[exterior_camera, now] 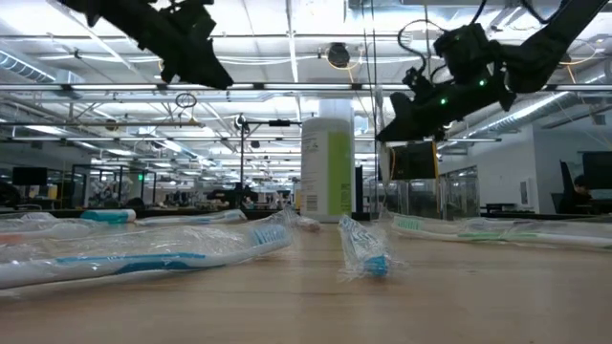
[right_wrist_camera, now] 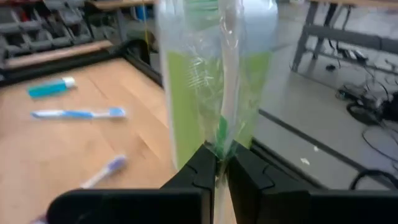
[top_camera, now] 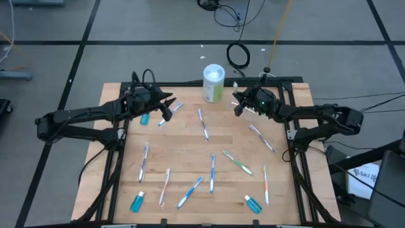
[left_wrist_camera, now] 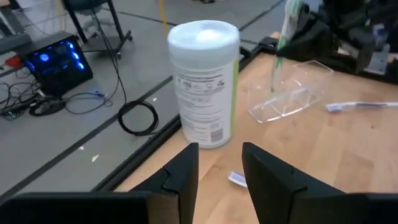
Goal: Pick & Place toothbrushing station
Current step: Put the left green toothbrush into the transparent organizer, then put the bottom right blue mouthwash into the transparent organizer
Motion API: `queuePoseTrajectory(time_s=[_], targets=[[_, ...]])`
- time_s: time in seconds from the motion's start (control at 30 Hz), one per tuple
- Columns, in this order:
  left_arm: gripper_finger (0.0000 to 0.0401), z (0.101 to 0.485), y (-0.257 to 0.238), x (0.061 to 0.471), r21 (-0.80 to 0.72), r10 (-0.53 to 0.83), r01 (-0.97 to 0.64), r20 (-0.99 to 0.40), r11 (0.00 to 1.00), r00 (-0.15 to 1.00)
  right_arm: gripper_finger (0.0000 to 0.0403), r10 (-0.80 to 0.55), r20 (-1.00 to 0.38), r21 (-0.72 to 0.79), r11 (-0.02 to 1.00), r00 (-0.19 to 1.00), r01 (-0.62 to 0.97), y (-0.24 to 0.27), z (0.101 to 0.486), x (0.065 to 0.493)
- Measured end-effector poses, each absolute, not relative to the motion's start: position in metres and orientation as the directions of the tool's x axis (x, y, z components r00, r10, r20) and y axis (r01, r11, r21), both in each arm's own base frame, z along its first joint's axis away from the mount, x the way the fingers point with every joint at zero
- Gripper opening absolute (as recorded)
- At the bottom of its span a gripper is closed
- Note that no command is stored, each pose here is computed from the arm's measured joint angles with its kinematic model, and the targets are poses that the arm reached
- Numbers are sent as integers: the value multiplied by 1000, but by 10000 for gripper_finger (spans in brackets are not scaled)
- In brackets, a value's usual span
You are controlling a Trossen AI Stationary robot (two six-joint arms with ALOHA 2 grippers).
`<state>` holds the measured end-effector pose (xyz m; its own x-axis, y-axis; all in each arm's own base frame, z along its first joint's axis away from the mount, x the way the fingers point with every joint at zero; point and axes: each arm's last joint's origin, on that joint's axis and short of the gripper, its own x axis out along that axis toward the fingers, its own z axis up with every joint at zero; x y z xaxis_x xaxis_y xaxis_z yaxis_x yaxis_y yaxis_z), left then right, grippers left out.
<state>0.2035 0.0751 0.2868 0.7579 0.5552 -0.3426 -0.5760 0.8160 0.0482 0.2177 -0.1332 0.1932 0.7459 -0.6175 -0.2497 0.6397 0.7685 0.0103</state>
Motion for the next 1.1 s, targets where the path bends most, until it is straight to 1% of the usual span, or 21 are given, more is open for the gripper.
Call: queuePoseTrajectory(time_s=[0.07, 0.13, 0.33, 0.53, 0.67, 0.9, 1.0, 1.1], targets=[[129, 287, 76, 201, 47, 560, -578, -324, 815, 762, 15, -632, -277, 26, 748, 724, 663, -139, 188, 216], [129, 288, 76, 200, 45, 564, -582, -317, 812, 763, 15, -645, -275, 60, 728, 712, 683, -145, 185, 215], [129, 289, 77, 200, 69, 565, -575, -307, 816, 766, 22, -608, -344, 133, 723, 715, 678, -156, 170, 212], [129, 287, 77, 201, 70, 566, -576, -312, 815, 763, 41, -605, -372, 84, 734, 704, 674, -159, 160, 215], [129, 288, 77, 201, 72, 568, -577, -310, 813, 762, 67, -606, -365, 62, 742, 707, 668, -159, 160, 215], [129, 288, 77, 201, 74, 569, -577, -311, 813, 761, 134, -609, -359, 85, 734, 708, 674, -159, 161, 215], [129, 287, 77, 201, 76, 568, -576, -313, 814, 761, 158, -613, -332, 86, 737, 716, 671, -159, 163, 216], [129, 287, 77, 200, 78, 568, -576, -318, 814, 759, 175, -612, -294, 89, 747, 734, 659, -156, 170, 218]])
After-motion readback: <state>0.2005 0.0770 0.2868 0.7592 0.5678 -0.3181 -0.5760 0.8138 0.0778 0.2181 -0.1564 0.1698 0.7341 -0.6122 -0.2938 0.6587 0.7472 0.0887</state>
